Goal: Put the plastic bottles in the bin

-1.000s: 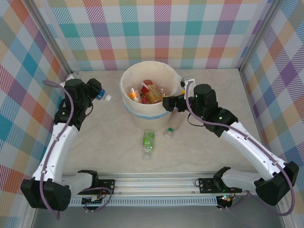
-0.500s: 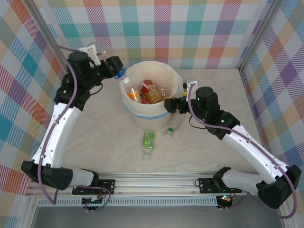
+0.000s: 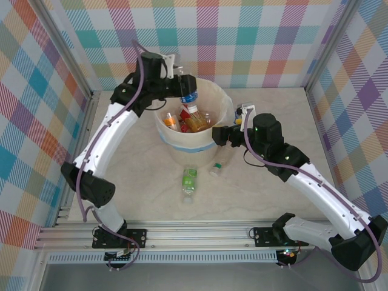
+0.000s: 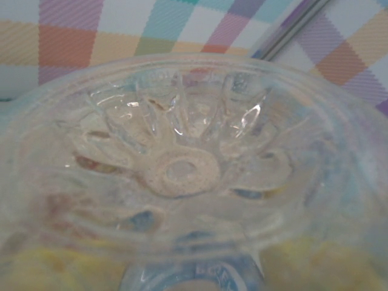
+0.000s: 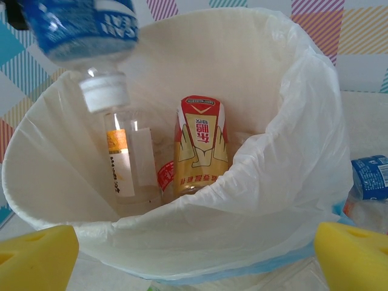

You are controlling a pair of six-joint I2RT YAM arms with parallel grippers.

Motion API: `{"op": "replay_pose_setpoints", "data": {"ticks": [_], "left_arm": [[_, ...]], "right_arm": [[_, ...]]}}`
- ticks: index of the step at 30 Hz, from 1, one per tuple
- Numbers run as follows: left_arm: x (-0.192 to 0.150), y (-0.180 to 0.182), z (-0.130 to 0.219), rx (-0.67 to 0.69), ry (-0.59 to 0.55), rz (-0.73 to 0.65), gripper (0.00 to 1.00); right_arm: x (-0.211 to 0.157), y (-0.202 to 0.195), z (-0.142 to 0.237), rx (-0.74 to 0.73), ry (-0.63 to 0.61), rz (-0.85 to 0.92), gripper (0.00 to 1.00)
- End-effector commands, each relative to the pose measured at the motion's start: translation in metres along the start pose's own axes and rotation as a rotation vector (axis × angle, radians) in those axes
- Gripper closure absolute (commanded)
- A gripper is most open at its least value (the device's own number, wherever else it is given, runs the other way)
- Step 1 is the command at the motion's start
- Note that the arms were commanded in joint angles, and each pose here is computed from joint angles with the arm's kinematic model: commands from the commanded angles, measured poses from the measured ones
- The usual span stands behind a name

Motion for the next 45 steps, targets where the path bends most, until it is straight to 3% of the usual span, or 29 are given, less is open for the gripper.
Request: {"op": "replay_pose_setpoints", "data": {"ticks": [1, 9, 14, 17, 22, 25, 30, 36, 45], "left_arm": [[-0.015, -0.002, -0.016, 0.016, 0.088, -0.016, 1.0], [-0.056, -0.01, -0.064, -0.032, 0.243, 0.035, 1.0], [-0.074, -0.017, -0.081, -0.083, 0.305, 0.061, 0.95], [-0.081, -0.031, -0.086, -0.151, 0.334, 0.069, 0.84], [-0.085, -0.041, -0.085, -0.182, 0.358, 0.062, 0.45], [-0.083, -0.041, -0.079, -0.167, 0.358, 0.05, 0.33], [-0.076, -0.043, -0.069, -0.166, 0.338, 0.045, 0.2], [-0.07, -0.051, -0.061, -0.204, 0.322, 0.055, 0.13], [-0.055, -0.068, -0.033, -0.273, 0.249, 0.046, 0.04]], "right_arm": [[0.004, 0.0, 0.005, -0.002, -0.029, -0.017, 0.0], [0.005, -0.003, 0.007, -0.019, -0.038, -0.017, 0.0], [0.006, -0.004, 0.005, -0.027, -0.04, -0.021, 0.0], [0.005, -0.007, 0.005, -0.041, -0.043, -0.027, 0.0], [0.005, -0.011, 0.003, -0.065, -0.045, -0.041, 0.0], [0.005, -0.015, 0.002, -0.083, -0.054, -0.05, 0.0], [0.007, -0.021, 0.0, -0.104, -0.08, -0.072, 0.0], [0.004, -0.042, 0.0, -0.152, -0.12, -0.166, 0.0], [-0.042, -0.108, 0.004, -0.35, -0.139, -0.379, 0.0]]}}
Point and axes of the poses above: each hand's point on the last joint's axis, 136 mm out from that joint toward the fingers, its own z axis back along the fingers, its own y axis along the line the jaws close on, x = y × z, the point moved 2 cm from there along z, back along the fingers, and after that the axes turned 12 degrees about -z, right-handed, at the moved point
